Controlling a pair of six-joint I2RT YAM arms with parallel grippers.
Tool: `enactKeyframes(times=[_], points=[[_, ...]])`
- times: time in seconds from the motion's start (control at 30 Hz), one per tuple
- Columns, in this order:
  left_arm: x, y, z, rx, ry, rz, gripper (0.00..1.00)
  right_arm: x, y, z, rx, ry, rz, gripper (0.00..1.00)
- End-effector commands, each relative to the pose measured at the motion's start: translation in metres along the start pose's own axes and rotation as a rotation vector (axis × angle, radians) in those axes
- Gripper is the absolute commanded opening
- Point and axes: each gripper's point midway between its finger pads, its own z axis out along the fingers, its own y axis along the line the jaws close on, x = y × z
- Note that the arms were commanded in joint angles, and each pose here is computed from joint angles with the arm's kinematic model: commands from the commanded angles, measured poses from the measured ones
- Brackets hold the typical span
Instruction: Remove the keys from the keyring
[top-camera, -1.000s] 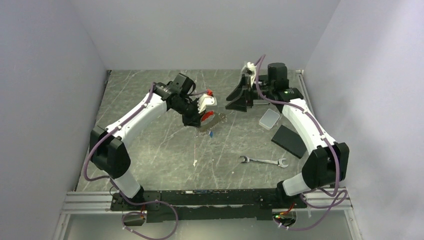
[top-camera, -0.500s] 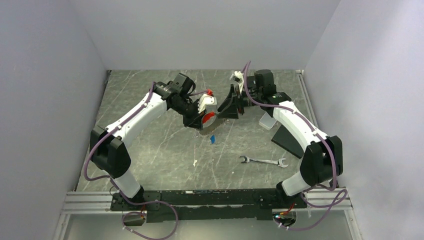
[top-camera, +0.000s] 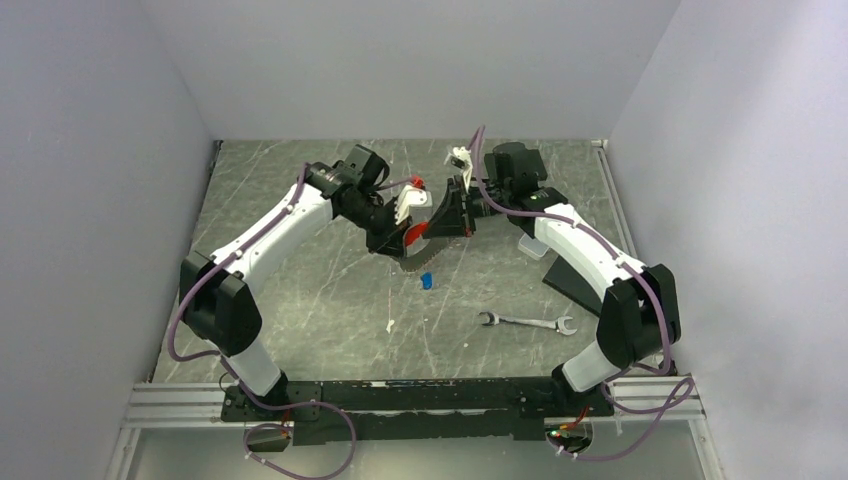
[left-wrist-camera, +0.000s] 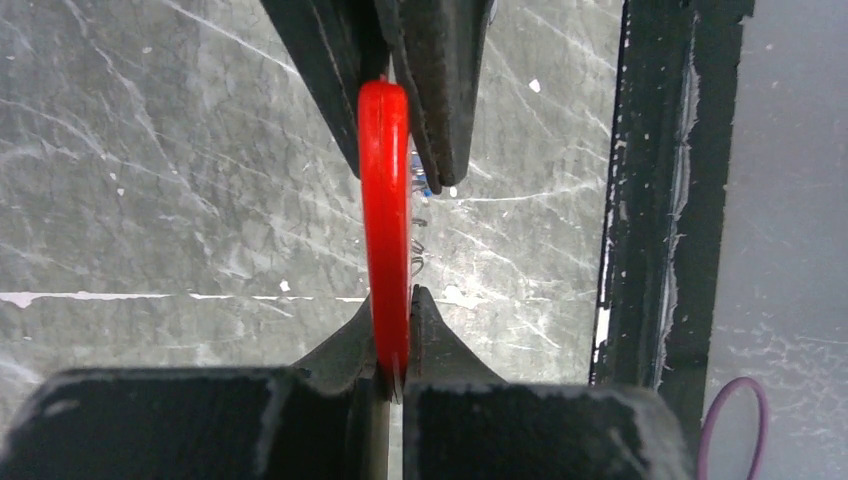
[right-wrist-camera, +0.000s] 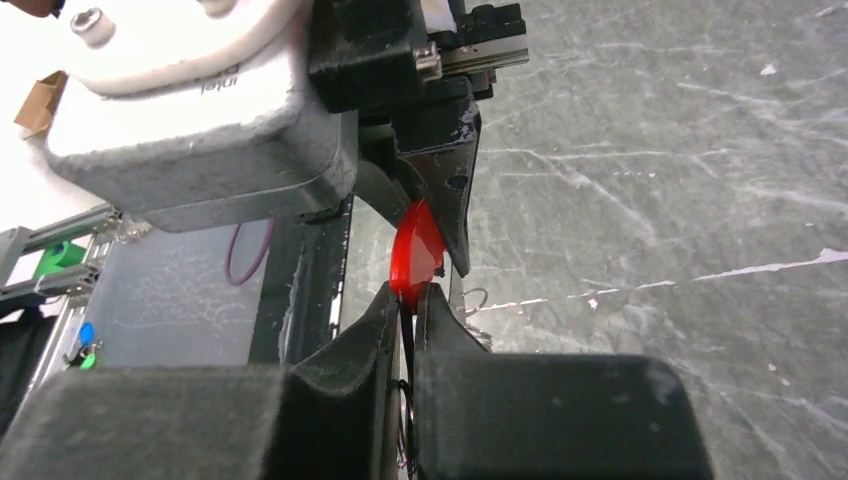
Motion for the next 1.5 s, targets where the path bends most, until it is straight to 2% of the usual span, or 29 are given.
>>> enactKeyframes(times=[0.0,0.1,0.2,0.3,0.4,0.53,0.73,0.93,1.03,1.1,1.23,1.3,1.37,1.4,1.47], points=[[-0.026,0.002,-0.019,0.023,-0.122,-0.019,0.15,-0.011,-0.007,0.002,0.019,-0.029,-0.021,0.00],[-0.034,0.018,-0.045,0.030,-0.234,-0.107,0.45,-0.022,-0.015,-0.005,0.057,-0.066,-0.001,0.00],[-0.040,0.036,-0.080,0.018,-0.363,-0.182,0.65,-0.041,-0.024,-0.018,0.087,-0.141,0.037,0.00],[-0.046,0.047,-0.110,0.003,-0.492,-0.269,0.82,-0.065,-0.031,-0.034,0.112,-0.232,0.043,0.00],[-0.046,0.062,-0.136,-0.045,-0.610,-0.354,0.94,-0.088,-0.037,-0.048,0.123,-0.335,0.086,0.00],[-0.054,0.074,-0.154,-0.077,-0.749,-0.406,0.99,-0.109,-0.038,-0.055,0.084,-0.445,0.165,0.00],[-0.062,0.069,-0.147,0.033,-0.850,-0.475,1.00,-0.123,-0.026,-0.053,-0.007,-0.530,0.230,0.00],[-0.076,0.053,-0.129,0.080,-0.842,-0.425,0.99,-0.125,-0.010,-0.039,-0.063,-0.519,0.215,0.00],[-0.082,0.045,-0.122,0.112,-0.831,-0.418,0.95,-0.123,-0.004,-0.032,-0.079,-0.508,0.207,0.00],[-0.084,0.042,-0.122,0.129,-0.832,-0.411,0.84,-0.123,-0.001,-0.031,-0.085,-0.507,0.199,0.00],[-0.087,0.035,-0.124,0.152,-0.829,-0.380,0.48,-0.121,0.001,-0.031,-0.085,-0.495,0.183,0.00],[-0.089,0.032,-0.126,0.159,-0.825,-0.359,0.23,-0.117,0.001,-0.030,-0.083,-0.475,0.174,0.00],[-0.088,0.030,-0.126,0.159,-0.812,-0.345,0.05,-0.112,0.002,-0.030,-0.078,-0.449,0.161,0.00],[-0.087,0.030,-0.125,0.160,-0.801,-0.345,0.00,-0.110,0.002,-0.030,-0.074,-0.432,0.154,0.07],[-0.084,0.029,-0.123,0.164,-0.778,-0.348,0.00,-0.102,0.001,-0.031,-0.067,-0.375,0.134,0.28]])
